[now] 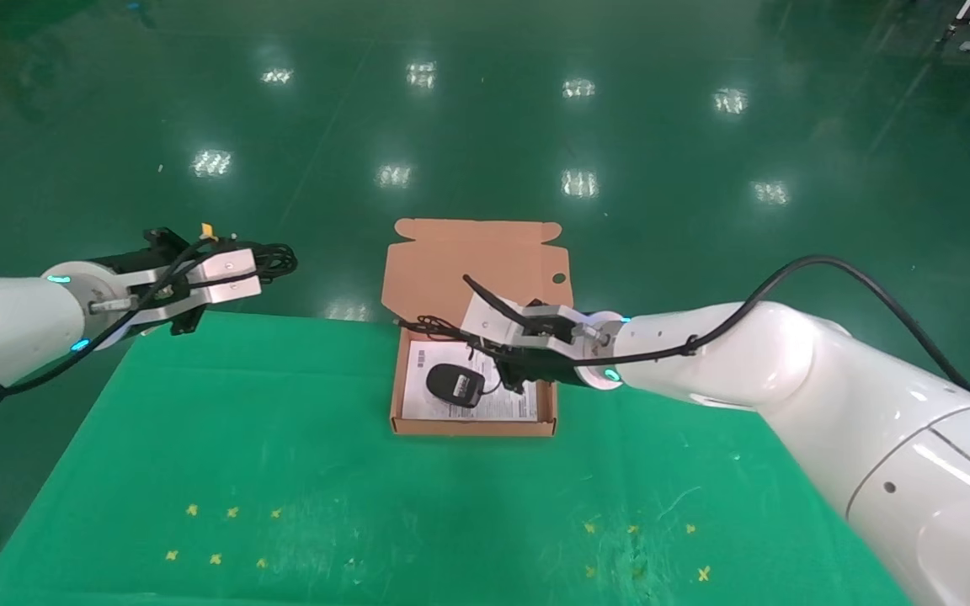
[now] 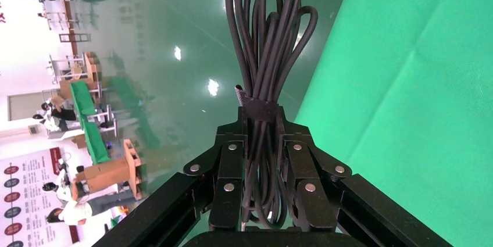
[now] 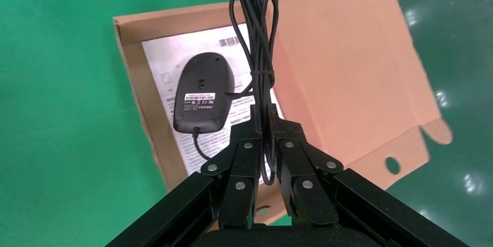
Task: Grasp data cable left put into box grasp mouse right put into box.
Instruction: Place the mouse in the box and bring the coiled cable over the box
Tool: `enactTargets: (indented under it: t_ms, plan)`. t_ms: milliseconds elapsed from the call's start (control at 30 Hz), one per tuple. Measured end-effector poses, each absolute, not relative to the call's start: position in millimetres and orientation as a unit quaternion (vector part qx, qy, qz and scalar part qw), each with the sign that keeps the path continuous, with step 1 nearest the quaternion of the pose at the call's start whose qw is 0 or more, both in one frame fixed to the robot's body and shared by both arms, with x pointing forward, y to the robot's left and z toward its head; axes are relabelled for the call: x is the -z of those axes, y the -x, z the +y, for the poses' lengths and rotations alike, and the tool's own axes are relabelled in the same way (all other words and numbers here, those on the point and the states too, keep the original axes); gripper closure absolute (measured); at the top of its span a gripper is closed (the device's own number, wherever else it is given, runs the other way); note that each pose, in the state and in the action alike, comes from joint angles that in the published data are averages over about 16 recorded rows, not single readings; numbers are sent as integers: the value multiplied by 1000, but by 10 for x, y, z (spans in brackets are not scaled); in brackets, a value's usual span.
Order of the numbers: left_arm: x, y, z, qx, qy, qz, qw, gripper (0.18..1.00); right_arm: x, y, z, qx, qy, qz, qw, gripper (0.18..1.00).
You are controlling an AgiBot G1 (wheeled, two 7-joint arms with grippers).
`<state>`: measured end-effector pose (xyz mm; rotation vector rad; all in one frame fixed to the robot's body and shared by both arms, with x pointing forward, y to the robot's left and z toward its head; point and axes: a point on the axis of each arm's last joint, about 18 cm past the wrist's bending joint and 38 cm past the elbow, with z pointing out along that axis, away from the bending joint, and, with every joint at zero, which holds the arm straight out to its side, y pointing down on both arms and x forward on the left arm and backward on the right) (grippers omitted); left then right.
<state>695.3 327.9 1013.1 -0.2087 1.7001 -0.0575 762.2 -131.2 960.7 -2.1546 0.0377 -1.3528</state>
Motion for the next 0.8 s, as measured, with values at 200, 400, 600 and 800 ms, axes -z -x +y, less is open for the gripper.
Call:
enactTargets:
  t_ms: [200,400,600,800]
  plan:
    - [-10128,-6954,3276,26,92,750,655,922,-9570,-7619,-1318,504,811,22,297,985]
    - [-10115,-6958,3219,32,85,751,654,922,-9555,-7604,-1326,503,812,21,297,980]
    - [-10072,-6978,3079,44,68,754,652,922,-9577,-7588,-1364,504,810,20,298,958]
    - [-9966,-7032,2856,60,43,759,646,922,-9658,-7584,-1465,512,805,26,299,907]
